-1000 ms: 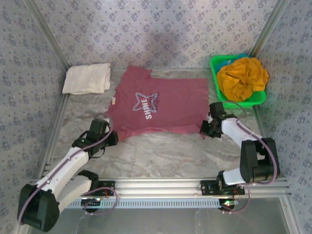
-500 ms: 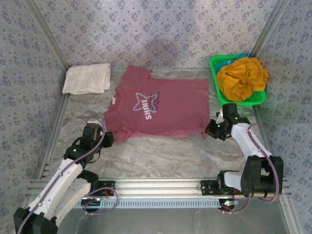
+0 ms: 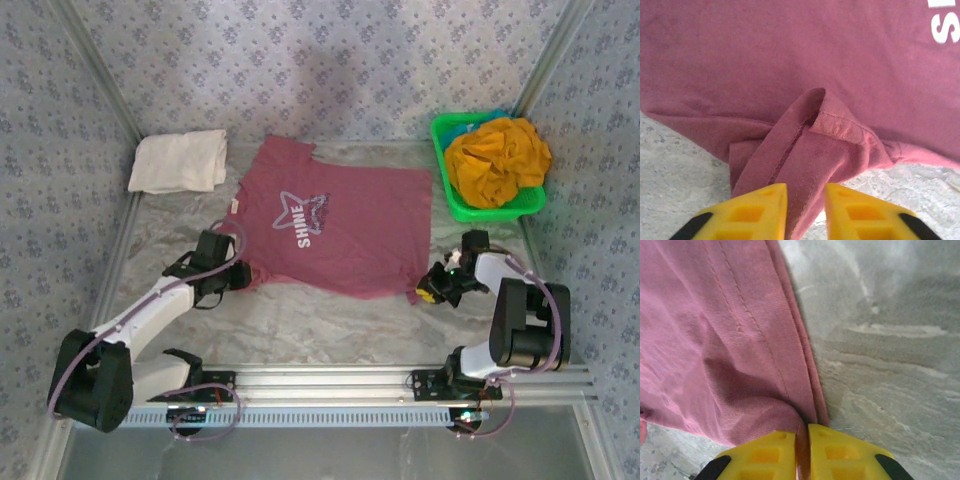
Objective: Fold and stack the t-shirts
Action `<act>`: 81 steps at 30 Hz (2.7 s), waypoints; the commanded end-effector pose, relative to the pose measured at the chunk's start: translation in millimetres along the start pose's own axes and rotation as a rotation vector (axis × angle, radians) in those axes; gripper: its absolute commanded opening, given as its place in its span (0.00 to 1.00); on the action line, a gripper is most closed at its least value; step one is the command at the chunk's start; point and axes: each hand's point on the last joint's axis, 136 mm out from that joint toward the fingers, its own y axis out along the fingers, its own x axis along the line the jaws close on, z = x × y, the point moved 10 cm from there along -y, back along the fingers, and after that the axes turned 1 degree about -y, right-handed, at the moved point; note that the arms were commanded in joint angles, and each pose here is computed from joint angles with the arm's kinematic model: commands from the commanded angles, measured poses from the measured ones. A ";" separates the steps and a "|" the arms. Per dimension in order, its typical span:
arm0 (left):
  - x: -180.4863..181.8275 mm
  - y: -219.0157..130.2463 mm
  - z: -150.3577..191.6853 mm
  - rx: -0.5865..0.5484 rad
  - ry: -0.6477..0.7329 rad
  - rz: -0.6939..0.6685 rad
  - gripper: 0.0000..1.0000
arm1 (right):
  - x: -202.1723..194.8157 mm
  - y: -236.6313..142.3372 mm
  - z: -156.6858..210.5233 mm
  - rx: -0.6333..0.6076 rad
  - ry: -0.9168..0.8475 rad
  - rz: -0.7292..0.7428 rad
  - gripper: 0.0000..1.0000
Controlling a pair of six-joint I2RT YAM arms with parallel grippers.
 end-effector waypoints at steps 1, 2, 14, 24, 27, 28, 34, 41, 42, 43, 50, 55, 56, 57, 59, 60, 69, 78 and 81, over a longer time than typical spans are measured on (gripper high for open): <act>-3.1 -5.9 -6.3 -0.049 0.030 0.002 0.18 | 8.1 -11.6 -8.0 -0.064 -0.041 -0.004 0.16; -2.4 -8.2 -6.3 -0.058 0.030 -0.002 0.12 | 9.5 -13.7 -9.8 -0.075 -0.047 0.001 0.16; 4.3 -9.5 10.7 0.025 -0.043 -0.028 0.56 | 12.2 -21.5 -12.9 -0.141 -0.067 0.028 0.24; 4.0 9.0 11.1 0.071 -0.042 -0.041 0.13 | 52.7 -68.6 0.3 -0.439 -0.269 0.177 0.41; 3.4 -7.3 12.2 0.006 -0.054 -0.058 0.04 | 78.7 -76.0 7.5 -0.539 -0.393 0.191 0.44; 2.6 -12.4 14.1 -0.017 -0.056 -0.057 0.01 | 86.9 -75.8 9.6 -0.557 -0.431 0.188 0.44; 3.4 -21.6 42.4 -0.069 -0.081 -0.136 0.00 | 104.5 -57.3 5.2 -0.535 -0.495 0.172 0.45; 7.0 -20.0 62.5 -0.123 -0.088 -0.196 0.02 | 109.4 -25.0 -8.2 -0.433 -0.495 0.171 0.45; 7.2 -23.3 61.4 -0.142 -0.088 -0.213 0.02 | 109.9 -20.8 -10.7 -0.418 -0.496 0.168 0.45; 5.2 -26.4 59.2 -0.165 -0.071 -0.205 0.02 | 110.1 -15.9 -12.3 -0.404 -0.497 0.172 0.45; -10.1 -60.0 49.4 -0.352 0.084 -0.064 0.27 | 112.5 4.0 -22.3 -0.349 -0.479 0.175 0.45; -2.0 -59.0 50.5 -0.443 0.026 0.003 0.36 | 116.3 14.6 -27.1 -0.321 -0.475 0.174 0.45; 0.6 -53.0 50.2 -0.404 0.000 0.015 0.36 | 118.5 16.2 -26.7 -0.317 -0.481 0.174 0.45; 1.7 -47.6 49.3 -0.370 -0.018 0.031 0.38 | 119.1 17.2 -26.8 -0.318 -0.485 0.176 0.45; 3.5 -36.9 45.5 -0.304 -0.058 0.035 0.43 | 121.9 19.3 -26.5 -0.315 -0.495 0.180 0.45; 1.4 -33.1 43.7 -0.284 -0.047 0.040 0.45 | 122.8 20.4 -26.4 -0.312 -0.499 0.181 0.45; -23.5 -12.3 38.8 -0.122 0.056 0.132 0.31 | 123.1 24.7 -26.4 -0.312 -0.503 0.200 0.45; -31.3 -28.7 55.7 -0.060 0.037 0.135 0.00 | 119.0 33.7 -31.7 -0.295 -0.488 0.207 0.45; -33.8 -34.5 60.3 -0.047 0.010 0.157 0.00 | 120.0 35.9 -34.4 -0.294 -0.486 0.201 0.45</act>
